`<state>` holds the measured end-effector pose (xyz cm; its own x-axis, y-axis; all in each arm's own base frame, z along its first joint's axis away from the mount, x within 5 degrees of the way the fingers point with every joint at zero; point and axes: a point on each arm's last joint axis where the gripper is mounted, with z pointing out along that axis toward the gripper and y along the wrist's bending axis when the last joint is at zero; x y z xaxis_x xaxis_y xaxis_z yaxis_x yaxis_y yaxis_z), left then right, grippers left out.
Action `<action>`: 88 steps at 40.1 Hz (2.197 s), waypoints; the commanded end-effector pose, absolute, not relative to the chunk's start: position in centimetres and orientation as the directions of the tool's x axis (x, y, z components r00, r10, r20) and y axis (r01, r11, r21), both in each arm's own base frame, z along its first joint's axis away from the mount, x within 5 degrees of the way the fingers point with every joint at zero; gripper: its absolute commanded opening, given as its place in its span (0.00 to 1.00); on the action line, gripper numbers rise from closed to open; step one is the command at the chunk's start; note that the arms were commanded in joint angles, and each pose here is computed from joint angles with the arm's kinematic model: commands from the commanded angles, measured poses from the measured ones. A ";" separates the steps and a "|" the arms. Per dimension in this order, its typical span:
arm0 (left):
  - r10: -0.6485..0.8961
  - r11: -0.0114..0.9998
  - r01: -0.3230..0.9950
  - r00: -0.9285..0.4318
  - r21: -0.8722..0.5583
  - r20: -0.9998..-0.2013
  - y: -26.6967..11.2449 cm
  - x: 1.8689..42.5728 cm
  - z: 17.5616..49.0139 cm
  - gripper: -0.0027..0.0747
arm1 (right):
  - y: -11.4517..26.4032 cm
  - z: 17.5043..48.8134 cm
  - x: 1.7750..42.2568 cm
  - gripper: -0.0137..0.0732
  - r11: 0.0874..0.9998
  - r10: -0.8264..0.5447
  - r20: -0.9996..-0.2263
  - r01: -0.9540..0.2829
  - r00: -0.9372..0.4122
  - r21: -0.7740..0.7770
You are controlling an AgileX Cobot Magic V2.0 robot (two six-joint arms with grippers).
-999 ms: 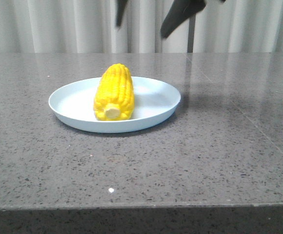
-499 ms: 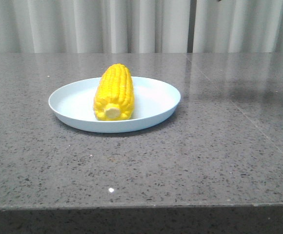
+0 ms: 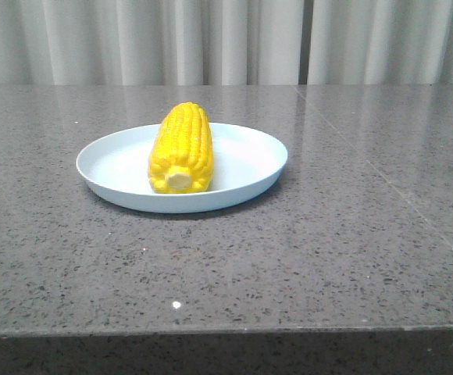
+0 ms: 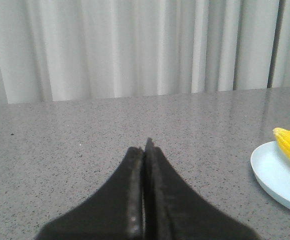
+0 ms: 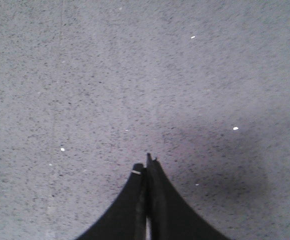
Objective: Place corn on plate with both arms
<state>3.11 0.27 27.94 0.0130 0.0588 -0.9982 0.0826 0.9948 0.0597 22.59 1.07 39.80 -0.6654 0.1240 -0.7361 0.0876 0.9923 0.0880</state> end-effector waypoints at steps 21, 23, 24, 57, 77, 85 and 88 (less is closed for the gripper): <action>0.040 0.995 0.089 0.144 0.053 -0.989 0.2 2.4 29.6 0.01 | 0.0 30.1 7.1 0.03 0.997 0.075 -0.969 0.006 -0.237 0.076; 0.040 0.995 0.089 0.144 0.053 -0.989 0.2 2.4 29.6 0.01 | -0.1 29.5 6.1 0.03 0.997 0.075 -0.976 0.003 -0.204 0.076; 0.040 0.995 0.089 0.144 0.053 -0.989 0.2 2.4 29.6 0.01 | -0.1 29.3 5.7 0.03 0.997 0.077 -0.980 0.001 -0.181 0.078; 0.040 0.995 0.089 0.144 0.053 -0.989 0.2 2.4 29.6 0.01 | -0.1 29.8 4.2 0.03 0.996 0.083 -0.995 -0.013 -0.062 0.084; 0.042 0.994 0.095 0.153 0.057 -0.987 0.2 2.6 29.3 0.01 | -0.1 29.8 4.2 0.03 0.996 0.083 -0.995 -0.013 -0.062 0.084; 0.026 0.992 0.120 0.135 0.043 -0.990 -0.3 3.3 27.7 0.01 | -0.1 29.8 4.2 0.03 0.996 0.083 -0.995 -0.013 -0.062 0.084; 0.005 0.995 0.097 0.143 0.019 -0.990 -0.4 3.7 26.9 0.01 | -0.1 29.8 4.2 0.03 0.996 0.083 -0.995 -0.013 -0.062 0.084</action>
<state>4.01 -0.34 25.81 0.0017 0.0418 -0.9991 0.1103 0.9930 0.0417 4.15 -0.10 28.34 -0.1592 0.1085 -0.9813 -0.0089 0.9937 0.1113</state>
